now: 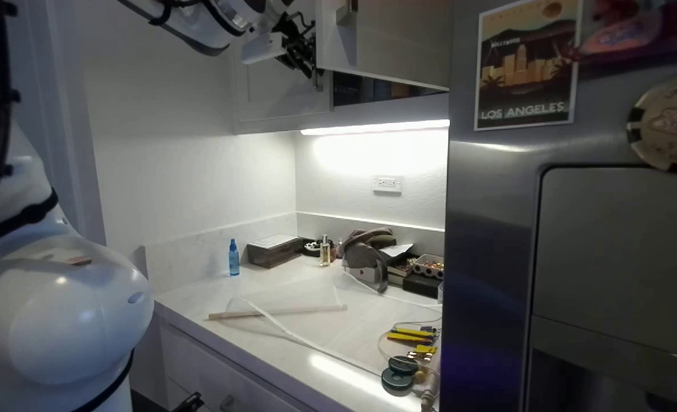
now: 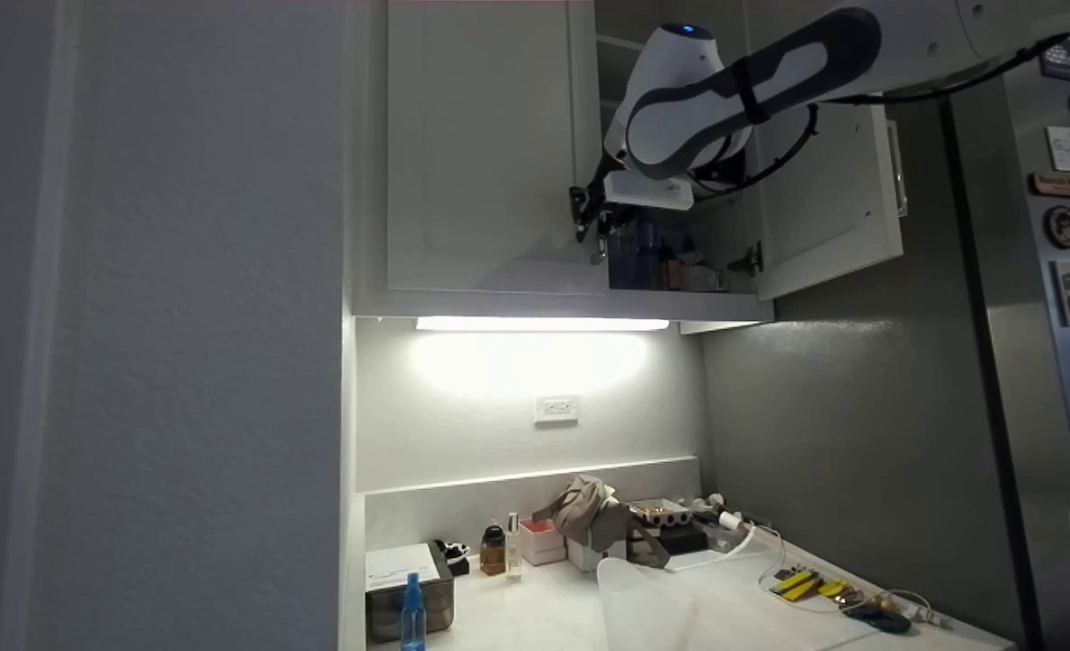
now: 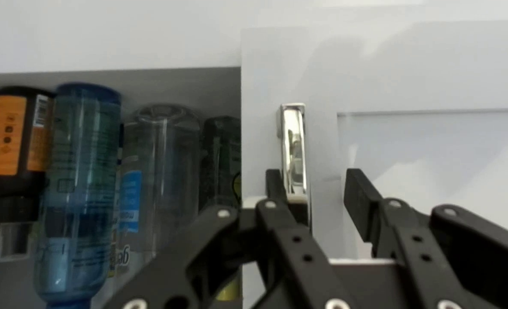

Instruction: Open the top right and left cupboard doors

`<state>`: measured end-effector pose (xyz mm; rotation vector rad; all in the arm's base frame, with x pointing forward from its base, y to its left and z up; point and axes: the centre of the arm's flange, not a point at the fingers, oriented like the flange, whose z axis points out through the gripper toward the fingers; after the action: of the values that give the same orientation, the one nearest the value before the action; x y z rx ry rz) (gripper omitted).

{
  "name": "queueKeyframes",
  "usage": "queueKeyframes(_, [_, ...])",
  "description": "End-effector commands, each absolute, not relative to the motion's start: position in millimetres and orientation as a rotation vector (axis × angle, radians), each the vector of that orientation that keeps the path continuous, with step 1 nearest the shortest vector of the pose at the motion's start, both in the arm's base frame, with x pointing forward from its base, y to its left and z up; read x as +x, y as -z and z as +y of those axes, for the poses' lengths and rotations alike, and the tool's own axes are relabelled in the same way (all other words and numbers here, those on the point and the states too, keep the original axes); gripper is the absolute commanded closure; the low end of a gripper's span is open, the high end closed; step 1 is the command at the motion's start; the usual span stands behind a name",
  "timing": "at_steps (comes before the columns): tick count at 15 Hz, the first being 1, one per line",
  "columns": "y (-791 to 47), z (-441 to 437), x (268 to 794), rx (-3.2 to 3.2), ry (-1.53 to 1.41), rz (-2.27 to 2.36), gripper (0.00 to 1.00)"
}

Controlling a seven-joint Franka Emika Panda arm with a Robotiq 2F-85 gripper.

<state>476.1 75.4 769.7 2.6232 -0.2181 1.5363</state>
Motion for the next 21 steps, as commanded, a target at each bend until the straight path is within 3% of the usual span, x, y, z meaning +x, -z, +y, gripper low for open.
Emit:
queueKeyframes(1, [-791, 59, 475, 2.801, -1.414, -0.204, 0.83])
queueKeyframes(12, [-810, 17, 438, 3.21, -1.104, 0.023, 0.83])
queueKeyframes(21, [-820, 36, 404, 3.341, -0.549, 0.213, 0.83])
